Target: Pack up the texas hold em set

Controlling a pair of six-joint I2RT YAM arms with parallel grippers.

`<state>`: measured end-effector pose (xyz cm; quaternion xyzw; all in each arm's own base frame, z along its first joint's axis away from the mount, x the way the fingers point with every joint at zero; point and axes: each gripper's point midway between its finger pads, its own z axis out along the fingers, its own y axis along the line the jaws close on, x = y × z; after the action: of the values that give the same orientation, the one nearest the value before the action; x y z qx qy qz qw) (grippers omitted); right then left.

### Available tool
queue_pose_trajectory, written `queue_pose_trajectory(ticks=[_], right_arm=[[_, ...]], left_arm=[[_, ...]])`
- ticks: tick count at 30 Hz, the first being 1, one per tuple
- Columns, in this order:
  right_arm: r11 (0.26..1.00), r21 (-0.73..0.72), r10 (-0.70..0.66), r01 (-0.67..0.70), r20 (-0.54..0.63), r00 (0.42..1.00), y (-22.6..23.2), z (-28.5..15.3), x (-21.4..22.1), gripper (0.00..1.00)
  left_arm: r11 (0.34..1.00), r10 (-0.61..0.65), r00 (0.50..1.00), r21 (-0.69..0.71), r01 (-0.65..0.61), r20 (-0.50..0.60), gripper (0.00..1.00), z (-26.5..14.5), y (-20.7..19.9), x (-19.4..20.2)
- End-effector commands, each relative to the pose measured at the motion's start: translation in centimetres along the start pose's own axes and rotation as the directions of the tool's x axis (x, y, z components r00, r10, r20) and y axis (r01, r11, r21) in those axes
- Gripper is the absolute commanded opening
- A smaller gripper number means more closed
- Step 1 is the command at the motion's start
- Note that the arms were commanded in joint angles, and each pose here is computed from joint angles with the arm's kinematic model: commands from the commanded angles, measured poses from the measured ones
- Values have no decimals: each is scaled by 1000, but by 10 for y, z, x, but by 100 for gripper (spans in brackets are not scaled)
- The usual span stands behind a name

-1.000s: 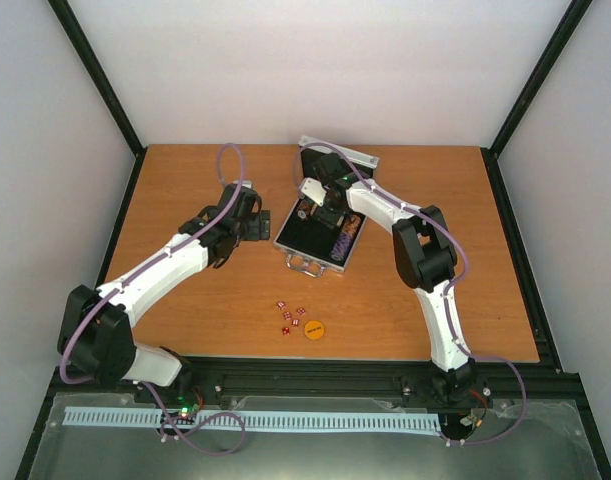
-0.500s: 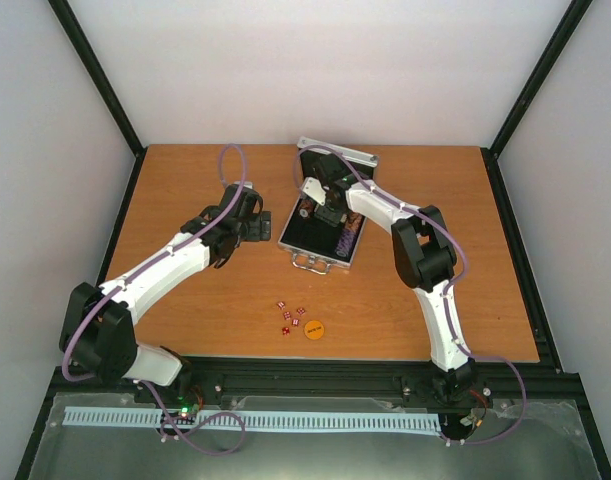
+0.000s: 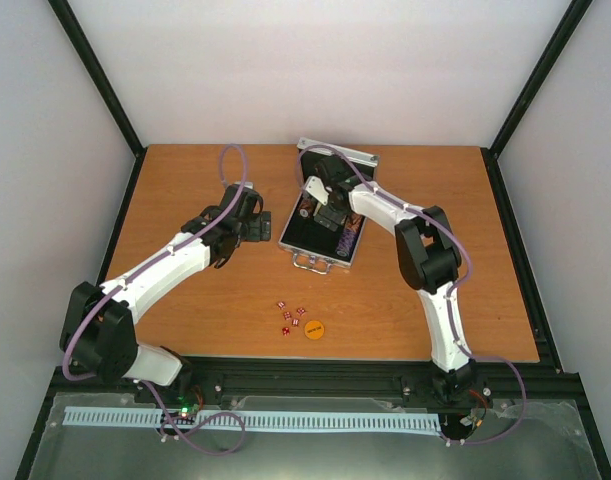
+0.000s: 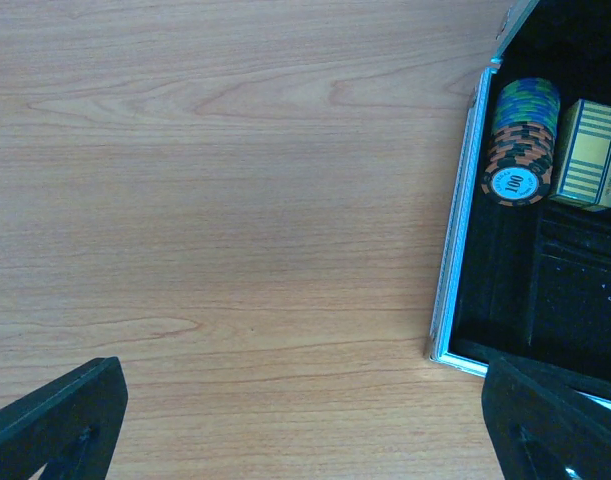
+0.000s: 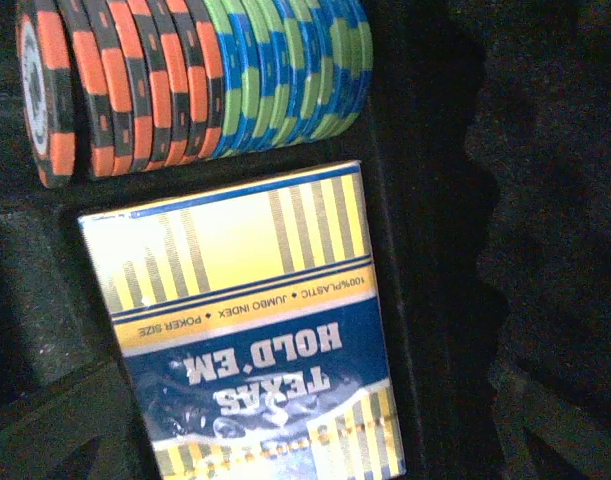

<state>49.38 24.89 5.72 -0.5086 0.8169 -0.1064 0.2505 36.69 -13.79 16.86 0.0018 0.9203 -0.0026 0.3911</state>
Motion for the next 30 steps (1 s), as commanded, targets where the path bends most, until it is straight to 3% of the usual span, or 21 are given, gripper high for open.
queue_pose_trajectory(ticks=[1,11,16,21,30], right_arm=[[999,27,43,-45,61,997,-14,-32,-10,100],[983,-83,178,-163,230,957,-13,-90,-37,100],[918,-217,370,-332,173,913,-4,-88,-42,98],[844,-223,513,-488,68,856,2,-63,-34,75],[749,-78,660,-658,2,751,-8,-26,-9,77]], left_arm=[[1000,-9,999,7,9,36,100,-4,-1,-13],[1000,-6,999,11,6,41,100,-6,-2,-15],[1000,-2,999,15,2,37,100,-6,-3,-15],[1000,0,1000,28,-1,29,100,-4,-6,-14],[1000,6,1000,27,-6,19,100,-1,-6,-11]])
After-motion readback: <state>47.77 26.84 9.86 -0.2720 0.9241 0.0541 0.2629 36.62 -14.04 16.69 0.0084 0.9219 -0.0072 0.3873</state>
